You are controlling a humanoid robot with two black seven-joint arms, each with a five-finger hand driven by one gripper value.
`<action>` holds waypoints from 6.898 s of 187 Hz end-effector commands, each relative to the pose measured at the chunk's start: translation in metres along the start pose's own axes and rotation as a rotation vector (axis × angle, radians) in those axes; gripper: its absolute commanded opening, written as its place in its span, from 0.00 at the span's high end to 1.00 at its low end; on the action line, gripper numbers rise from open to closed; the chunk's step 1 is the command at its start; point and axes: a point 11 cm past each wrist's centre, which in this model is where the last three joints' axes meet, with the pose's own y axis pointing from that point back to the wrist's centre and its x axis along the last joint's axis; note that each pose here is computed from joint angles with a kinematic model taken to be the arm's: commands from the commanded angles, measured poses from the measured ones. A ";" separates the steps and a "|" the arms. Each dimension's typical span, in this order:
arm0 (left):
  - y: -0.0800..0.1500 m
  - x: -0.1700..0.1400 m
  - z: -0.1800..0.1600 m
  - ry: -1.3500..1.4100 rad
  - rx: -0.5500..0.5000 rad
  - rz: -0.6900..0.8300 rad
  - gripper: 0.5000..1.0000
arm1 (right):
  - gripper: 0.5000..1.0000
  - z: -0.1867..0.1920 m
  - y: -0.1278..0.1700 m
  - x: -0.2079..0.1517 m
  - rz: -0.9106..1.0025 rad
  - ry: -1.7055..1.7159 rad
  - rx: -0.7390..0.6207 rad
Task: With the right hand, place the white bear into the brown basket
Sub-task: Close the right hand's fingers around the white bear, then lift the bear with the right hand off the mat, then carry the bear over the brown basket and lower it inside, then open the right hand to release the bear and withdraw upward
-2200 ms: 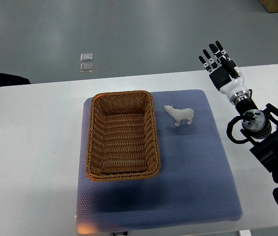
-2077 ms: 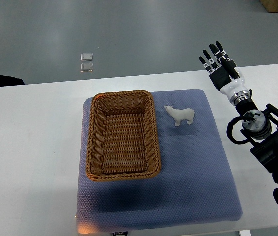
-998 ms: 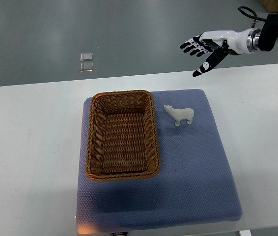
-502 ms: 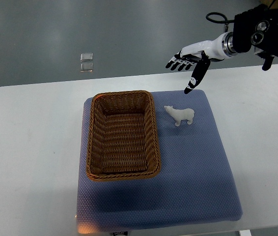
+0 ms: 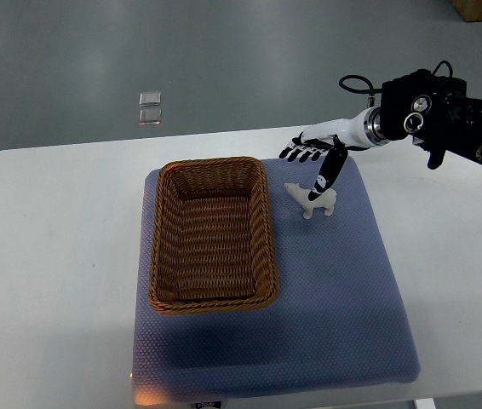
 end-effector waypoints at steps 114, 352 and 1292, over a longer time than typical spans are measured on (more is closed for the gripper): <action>0.000 -0.001 -0.002 0.000 0.004 -0.005 0.00 | 0.50 0.026 -0.031 -0.038 -0.003 0.004 -0.062; 0.000 -0.001 -0.004 0.001 0.007 -0.007 0.00 | 1.00 -0.102 0.069 0.056 0.090 0.118 0.228; 0.000 -0.003 -0.004 -0.005 0.009 -0.011 0.00 | 0.21 -0.156 -0.049 -0.001 0.251 -0.043 0.435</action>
